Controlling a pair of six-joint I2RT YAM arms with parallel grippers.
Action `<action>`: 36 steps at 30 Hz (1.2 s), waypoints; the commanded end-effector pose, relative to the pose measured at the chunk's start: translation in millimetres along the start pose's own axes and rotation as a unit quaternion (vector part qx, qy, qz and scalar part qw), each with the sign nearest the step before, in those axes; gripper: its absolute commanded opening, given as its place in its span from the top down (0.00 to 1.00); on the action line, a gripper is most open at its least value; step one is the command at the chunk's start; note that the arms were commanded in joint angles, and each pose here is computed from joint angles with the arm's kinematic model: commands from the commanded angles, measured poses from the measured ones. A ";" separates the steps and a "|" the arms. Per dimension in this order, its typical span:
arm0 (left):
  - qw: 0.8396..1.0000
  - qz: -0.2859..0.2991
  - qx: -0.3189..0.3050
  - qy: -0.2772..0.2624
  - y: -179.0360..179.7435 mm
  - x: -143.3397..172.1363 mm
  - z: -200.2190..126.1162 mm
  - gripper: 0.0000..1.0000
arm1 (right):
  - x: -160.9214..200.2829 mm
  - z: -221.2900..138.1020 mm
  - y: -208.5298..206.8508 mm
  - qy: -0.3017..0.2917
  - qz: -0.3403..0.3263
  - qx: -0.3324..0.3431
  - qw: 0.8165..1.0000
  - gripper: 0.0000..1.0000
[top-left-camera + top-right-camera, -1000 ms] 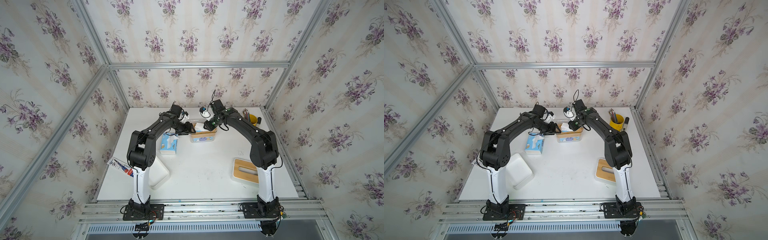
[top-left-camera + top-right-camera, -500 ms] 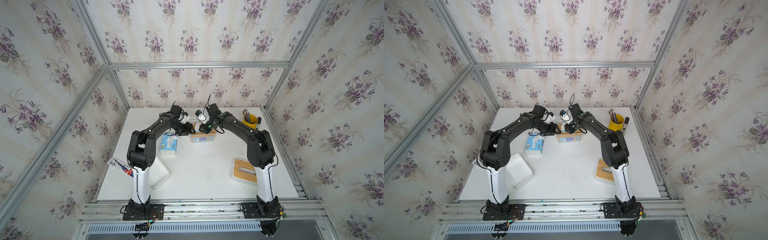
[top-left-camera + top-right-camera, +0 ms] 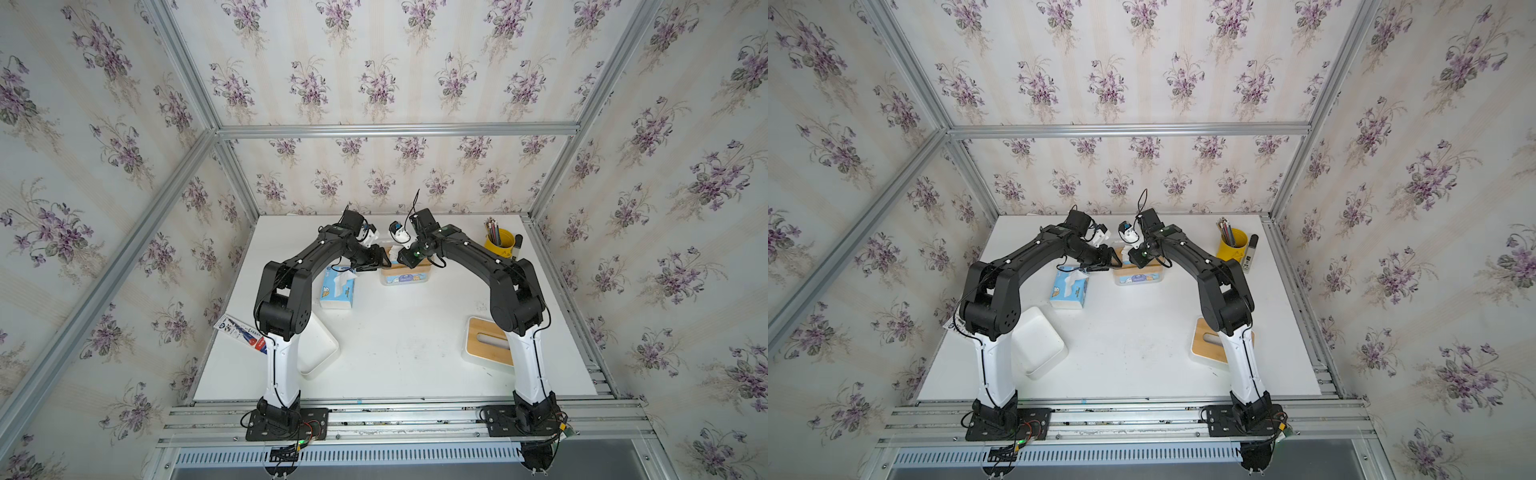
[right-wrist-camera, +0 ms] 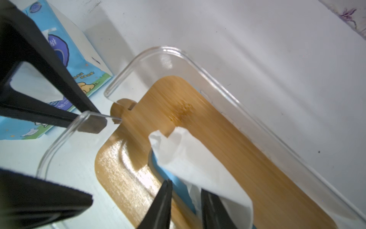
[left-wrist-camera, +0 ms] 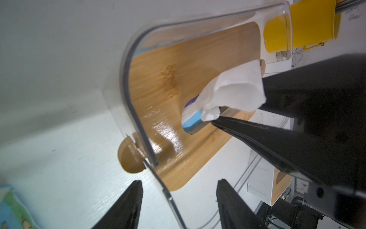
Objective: Put the tissue paper into the tissue box
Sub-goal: Pull the paper towel from the tissue box.
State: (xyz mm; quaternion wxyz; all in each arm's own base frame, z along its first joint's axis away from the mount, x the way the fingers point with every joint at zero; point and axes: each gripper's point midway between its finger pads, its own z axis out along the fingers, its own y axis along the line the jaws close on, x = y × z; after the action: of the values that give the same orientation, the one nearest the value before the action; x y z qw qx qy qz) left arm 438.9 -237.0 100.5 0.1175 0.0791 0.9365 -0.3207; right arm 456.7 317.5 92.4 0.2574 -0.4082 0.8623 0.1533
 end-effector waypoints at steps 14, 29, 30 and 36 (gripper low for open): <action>1.000 0.006 0.005 -0.004 -2.9 -1.5 -1.7 0.36 | -3.1 0.4 -4.6 -0.001 -0.008 0.010 1.000 0.99; 1.000 0.005 0.005 -0.003 -1.6 -1.5 -1.5 0.36 | -22.8 -26.9 -14.3 -0.025 -0.012 0.050 0.998 1.00; 1.000 0.004 0.005 -0.003 -0.9 -1.2 -0.8 0.36 | -23.3 -27.9 -16.6 -0.024 -0.011 0.057 0.998 1.00; 1.000 0.005 0.006 -0.001 -1.4 -0.3 -0.4 0.36 | -26.0 -33.5 -28.8 -0.017 -0.010 0.091 0.996 1.00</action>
State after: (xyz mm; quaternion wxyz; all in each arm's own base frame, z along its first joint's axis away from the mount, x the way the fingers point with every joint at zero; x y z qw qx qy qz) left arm 438.5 -236.2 99.5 0.1162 0.0781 0.9368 -0.3206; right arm 476.8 306.5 127.3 0.3040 -0.3992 0.8592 0.1001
